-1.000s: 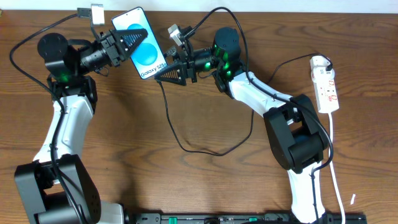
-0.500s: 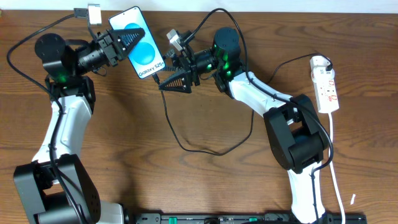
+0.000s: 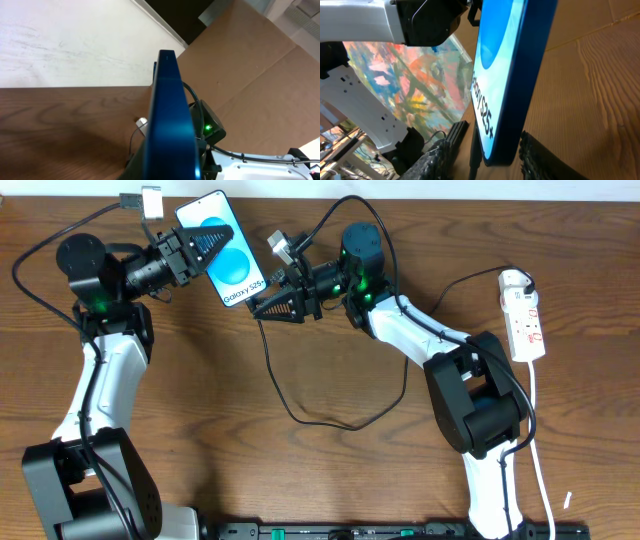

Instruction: Plug charger to phone and switch on socket

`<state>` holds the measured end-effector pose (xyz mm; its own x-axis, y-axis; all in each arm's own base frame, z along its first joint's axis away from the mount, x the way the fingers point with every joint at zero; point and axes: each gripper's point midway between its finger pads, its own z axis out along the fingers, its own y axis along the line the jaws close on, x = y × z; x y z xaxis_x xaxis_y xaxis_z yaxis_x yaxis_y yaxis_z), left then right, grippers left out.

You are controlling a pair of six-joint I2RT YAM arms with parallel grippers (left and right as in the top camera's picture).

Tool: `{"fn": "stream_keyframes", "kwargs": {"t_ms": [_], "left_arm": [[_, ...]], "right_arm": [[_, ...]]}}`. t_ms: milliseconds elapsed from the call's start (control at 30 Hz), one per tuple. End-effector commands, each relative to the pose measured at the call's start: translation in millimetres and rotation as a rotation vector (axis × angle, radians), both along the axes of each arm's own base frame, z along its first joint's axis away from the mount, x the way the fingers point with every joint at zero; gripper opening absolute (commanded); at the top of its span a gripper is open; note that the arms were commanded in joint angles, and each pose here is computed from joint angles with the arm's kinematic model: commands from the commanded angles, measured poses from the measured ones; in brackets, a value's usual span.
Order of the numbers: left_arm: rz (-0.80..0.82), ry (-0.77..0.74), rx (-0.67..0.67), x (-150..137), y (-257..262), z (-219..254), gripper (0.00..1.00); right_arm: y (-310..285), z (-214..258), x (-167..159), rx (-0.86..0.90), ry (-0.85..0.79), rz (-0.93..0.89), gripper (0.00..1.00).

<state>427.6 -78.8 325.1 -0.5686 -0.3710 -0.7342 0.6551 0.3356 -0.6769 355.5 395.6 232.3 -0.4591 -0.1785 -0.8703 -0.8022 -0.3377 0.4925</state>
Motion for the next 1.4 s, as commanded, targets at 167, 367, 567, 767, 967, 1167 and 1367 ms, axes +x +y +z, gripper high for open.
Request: {"fn": "stream_keyframes", "kwargs": {"t_ms": [167, 367, 567, 767, 967, 1167, 1367], "left_arm": [[0.031, -0.035, 0.0, 0, 3, 13, 0.07], [0.032, -0.035, 0.0, 0, 3, 13, 0.08], [0.032, -0.035, 0.0, 0, 3, 13, 0.07], [0.031, -0.035, 0.0, 0, 3, 13, 0.08], [0.016, -0.053, 0.014, -2, 2, 12, 0.08], [-0.019, -0.086, 0.04, -7, -1, 11, 0.08], [-0.041, -0.088, 0.045, -11, -3, 10, 0.07]], "right_arm": [[5, 10, -8, 0.018, -0.038, 0.025, 0.33], [6, 10, -10, 0.02, -0.042, 0.027, 0.17], [6, 10, -10, 0.02, -0.041, 0.027, 0.01], [6, 10, -10, 0.02, -0.042, 0.027, 0.01], [6, 10, -10, 0.019, -0.041, 0.028, 0.01], [6, 10, -10, 0.019, -0.04, 0.028, 0.01], [6, 11, -9, 0.014, -0.027, 0.026, 0.01]]}}
